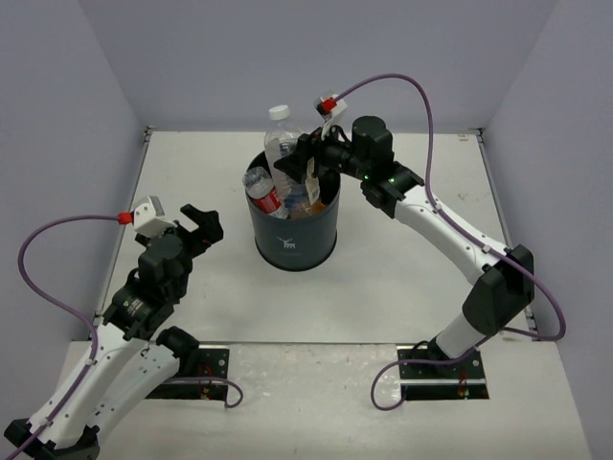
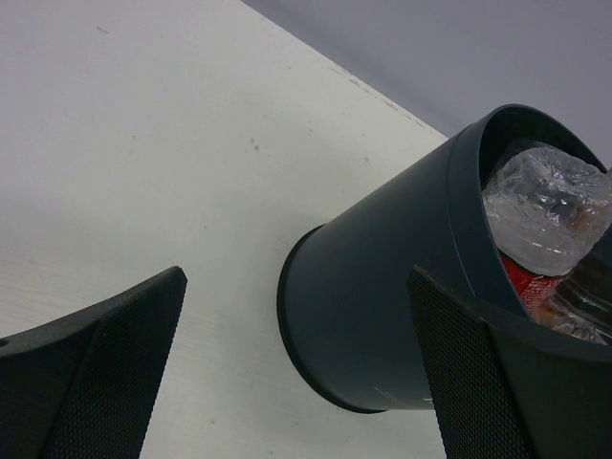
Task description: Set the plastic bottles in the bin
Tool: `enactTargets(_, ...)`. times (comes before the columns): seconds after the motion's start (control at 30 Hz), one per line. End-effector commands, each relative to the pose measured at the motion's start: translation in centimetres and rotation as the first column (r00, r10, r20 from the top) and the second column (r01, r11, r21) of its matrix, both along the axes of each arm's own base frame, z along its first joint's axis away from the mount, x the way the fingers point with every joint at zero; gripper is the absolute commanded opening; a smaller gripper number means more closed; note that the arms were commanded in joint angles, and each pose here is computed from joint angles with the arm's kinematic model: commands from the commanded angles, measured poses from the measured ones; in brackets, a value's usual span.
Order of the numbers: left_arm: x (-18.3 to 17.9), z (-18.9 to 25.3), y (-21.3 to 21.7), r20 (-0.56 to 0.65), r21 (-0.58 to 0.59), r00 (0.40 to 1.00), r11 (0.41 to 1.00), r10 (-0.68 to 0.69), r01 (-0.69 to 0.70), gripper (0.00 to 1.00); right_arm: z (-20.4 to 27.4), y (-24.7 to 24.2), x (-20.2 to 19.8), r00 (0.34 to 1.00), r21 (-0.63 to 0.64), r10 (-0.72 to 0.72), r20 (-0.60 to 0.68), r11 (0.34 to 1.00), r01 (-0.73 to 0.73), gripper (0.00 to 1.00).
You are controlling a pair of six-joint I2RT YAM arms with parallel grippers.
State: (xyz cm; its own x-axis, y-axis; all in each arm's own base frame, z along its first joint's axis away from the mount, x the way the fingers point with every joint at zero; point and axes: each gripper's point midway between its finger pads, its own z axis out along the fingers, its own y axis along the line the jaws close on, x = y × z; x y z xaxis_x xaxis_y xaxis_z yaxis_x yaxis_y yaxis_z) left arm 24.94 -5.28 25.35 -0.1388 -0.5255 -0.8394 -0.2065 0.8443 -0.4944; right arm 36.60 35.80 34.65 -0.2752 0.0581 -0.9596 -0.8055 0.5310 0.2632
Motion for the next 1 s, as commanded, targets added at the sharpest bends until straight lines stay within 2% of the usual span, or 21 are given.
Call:
enactTargets(0.0, 0.1, -0.4, 0.2, -0.007, 0.003, 1.000, 1.000, 0.019, -0.019, 1.00, -1.6, 0.1, 0.3, 0.999, -0.011, -0.044, -0.023, 0.999, 0.044, 0.25)
enactTargets(0.2, 0.2, -0.6, 0.1, -0.016, 0.006, 1.000, 1.000, 0.017, -0.017, 1.00, -5.1, 0.0, 0.4, 0.993, -0.081, -0.055, -0.102, 0.996, 0.047, 0.28)
enactTargets(0.33, 0.3, -0.8, 0.0, -0.022, 0.008, 1.000, 1.000, 0.016, -0.016, 1.00, -5.9, -0.4, 0.1, 0.993, -0.108, -0.065, -0.098, 0.993, 0.054, 0.29)
enactTargets(0.43, 0.3, -0.8, 0.0, -0.023, 0.007, 1.000, 1.000, 0.016, -0.016, 1.00, -5.7, -0.4, -0.9, 0.999, -0.116, -0.023, 0.028, 0.993, 0.027, 0.22)
enactTargets(0.57, 0.4, -0.9, 0.0, -0.024, 0.007, 1.000, 1.000, 0.020, -0.020, 1.00, -5.3, -0.1, -3.4, 0.962, -0.121, 0.034, 0.272, 0.993, -0.001, 0.25)
enactTargets(0.8, 0.5, -1.1, 0.0, -0.031, 0.012, 0.999, 1.000, 0.020, -0.020, 1.00, -8.4, 0.6, -2.7, 0.976, -0.204, 0.056, 0.211, 0.979, -0.012, 0.21)
enactTargets(0.97, 0.5, -1.0, 0.2, -0.029, 0.015, 0.999, 0.999, 0.031, -0.031, 1.00, -10.3, 0.4, -2.6, 0.980, -0.216, 0.044, 0.193, 0.976, -0.002, 0.22)
